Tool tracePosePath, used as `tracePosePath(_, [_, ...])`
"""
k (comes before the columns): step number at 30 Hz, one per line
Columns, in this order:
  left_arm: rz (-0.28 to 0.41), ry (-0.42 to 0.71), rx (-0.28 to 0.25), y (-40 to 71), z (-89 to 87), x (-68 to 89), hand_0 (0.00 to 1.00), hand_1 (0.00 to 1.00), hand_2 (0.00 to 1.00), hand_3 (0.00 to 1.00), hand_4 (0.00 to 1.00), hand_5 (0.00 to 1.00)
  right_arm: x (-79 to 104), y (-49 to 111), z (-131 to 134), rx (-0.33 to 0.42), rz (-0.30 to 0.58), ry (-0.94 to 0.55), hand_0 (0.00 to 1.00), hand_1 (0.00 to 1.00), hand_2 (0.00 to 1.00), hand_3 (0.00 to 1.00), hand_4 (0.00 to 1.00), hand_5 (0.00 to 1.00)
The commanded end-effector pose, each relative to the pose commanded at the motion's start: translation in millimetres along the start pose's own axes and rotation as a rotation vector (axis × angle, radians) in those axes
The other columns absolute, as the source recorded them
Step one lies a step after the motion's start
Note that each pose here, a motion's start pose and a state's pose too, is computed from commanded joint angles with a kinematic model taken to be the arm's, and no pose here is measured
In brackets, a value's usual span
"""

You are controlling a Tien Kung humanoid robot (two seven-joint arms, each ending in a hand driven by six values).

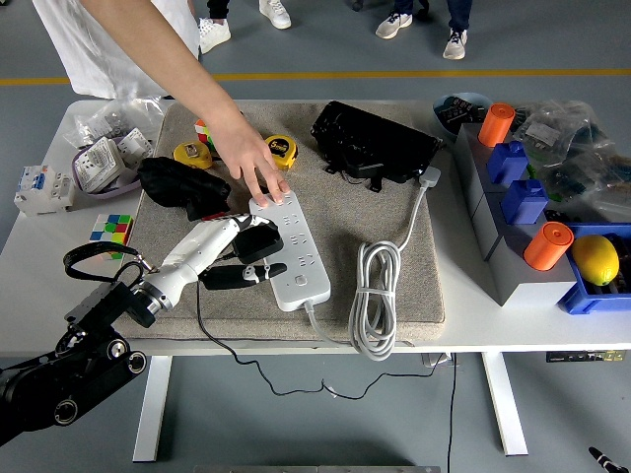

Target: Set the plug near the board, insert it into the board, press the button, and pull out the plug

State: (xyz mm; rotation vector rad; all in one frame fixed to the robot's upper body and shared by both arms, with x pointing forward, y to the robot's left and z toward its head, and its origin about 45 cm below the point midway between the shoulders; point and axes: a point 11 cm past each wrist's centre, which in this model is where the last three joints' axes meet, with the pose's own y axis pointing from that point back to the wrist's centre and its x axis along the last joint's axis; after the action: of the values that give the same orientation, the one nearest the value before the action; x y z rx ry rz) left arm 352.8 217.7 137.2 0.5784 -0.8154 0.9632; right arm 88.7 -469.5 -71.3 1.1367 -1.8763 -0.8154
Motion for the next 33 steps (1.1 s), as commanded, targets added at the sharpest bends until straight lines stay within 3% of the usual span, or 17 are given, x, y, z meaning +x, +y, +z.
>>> tracePosePath(12, [-0.001, -0.008, 0.008, -8.3, 0.2, 4.2, 0.755, 0.781, 0.775, 0.727, 0.969, 0.871, -0.6, -0.4, -2.0, 0.004, -0.001, -0.006, 0.609, 0.630, 0.641, 0.551, 0.998, 0.454])
tracePosePath(22, [-0.009, -0.007, 0.023, -8.3, -3.5, 2.3, 0.752, 0.776, 0.773, 0.725, 0.972, 0.871, -0.9, -0.2, -0.8, 0.003, -0.001, -0.005, 0.610, 0.630, 0.639, 0.552, 0.998, 0.454])
tracePosePath(33, [0.030, 0.016, -0.004, -13.0, 1.2, 11.3, 0.759, 0.784, 0.786, 0.742, 0.973, 0.873, -2.2, -0.5, -2.8, 0.009, -0.002, -0.008, 0.610, 0.630, 0.638, 0.551, 0.998, 0.454])
